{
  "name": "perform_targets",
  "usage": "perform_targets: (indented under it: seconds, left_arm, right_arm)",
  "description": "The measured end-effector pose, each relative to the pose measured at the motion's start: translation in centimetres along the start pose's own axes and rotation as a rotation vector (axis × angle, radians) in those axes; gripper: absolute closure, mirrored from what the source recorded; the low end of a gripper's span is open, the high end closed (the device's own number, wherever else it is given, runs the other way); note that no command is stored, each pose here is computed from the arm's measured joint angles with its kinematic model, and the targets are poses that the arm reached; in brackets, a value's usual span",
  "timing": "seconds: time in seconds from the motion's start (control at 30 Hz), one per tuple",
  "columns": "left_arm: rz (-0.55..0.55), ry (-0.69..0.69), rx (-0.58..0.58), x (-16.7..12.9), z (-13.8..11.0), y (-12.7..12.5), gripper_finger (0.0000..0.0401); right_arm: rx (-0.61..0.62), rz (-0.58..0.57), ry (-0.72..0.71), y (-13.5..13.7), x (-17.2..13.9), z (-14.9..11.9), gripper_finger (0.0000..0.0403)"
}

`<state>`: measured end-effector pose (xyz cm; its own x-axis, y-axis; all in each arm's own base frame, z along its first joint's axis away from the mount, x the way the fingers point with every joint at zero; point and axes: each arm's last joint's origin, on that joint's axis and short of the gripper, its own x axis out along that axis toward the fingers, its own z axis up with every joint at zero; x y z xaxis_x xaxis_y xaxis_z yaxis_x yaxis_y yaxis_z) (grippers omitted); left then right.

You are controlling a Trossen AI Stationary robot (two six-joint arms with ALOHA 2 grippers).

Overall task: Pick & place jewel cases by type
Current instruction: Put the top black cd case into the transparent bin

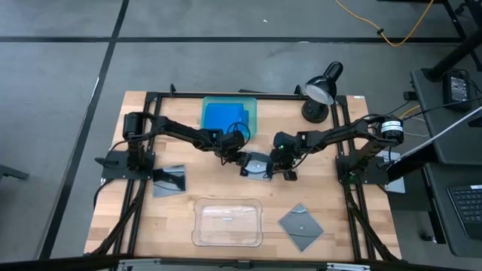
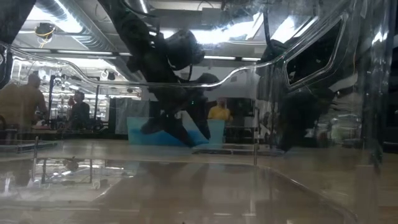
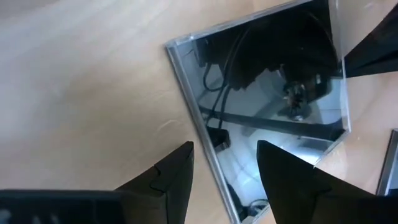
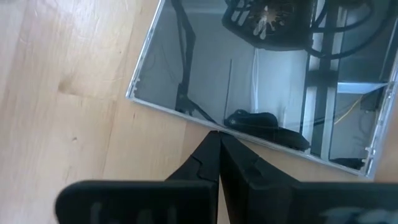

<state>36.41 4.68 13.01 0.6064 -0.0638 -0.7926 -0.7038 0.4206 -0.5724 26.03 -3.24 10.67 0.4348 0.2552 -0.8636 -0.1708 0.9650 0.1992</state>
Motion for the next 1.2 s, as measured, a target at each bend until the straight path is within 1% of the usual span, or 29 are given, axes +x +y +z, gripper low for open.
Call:
perform_targets:
  seconds: [0.23,0.47,0.7,0.83,0.9,1.03,1.2]
  left_arm:
    - [-0.061,0.027,-0.042,1.0,0.1,0.0,0.0236]
    - [-0.086,-0.013,-0.019,0.4,0.6,-0.3,0.0235]
    - [-0.148,-0.085,-0.010,-2.4,1.2,-1.8,0.0241]
    - [-0.252,-0.168,0.009,-4.9,1.8,-3.6,0.0242]
    - [-0.282,-0.171,0.017,-5.7,1.8,-4.1,0.0242]
    - [-0.281,-0.183,0.027,-6.4,1.5,-4.3,0.0242]
    - [-0.223,-0.134,0.032,-5.5,0.9,-3.8,0.0242]
  right_arm:
    - [-0.001,-0.001,-0.003,0.0,0.0,0.0,0.0393]
    - [-0.003,-0.002,-0.005,0.0,0.0,0.0,0.0393]
    - [-0.008,-0.004,-0.009,0.0,0.0,0.1,0.0393]
    - [-0.014,-0.007,-0.017,0.0,0.0,0.1,0.0393]
    - [-0.017,-0.011,-0.022,-0.1,0.0,0.2,0.0393]
    - [-0.036,-0.018,-0.029,-0.1,0.0,0.3,0.0393]
    - [-0.038,-0.019,-0.031,-0.1,0.1,0.3,0.0393]
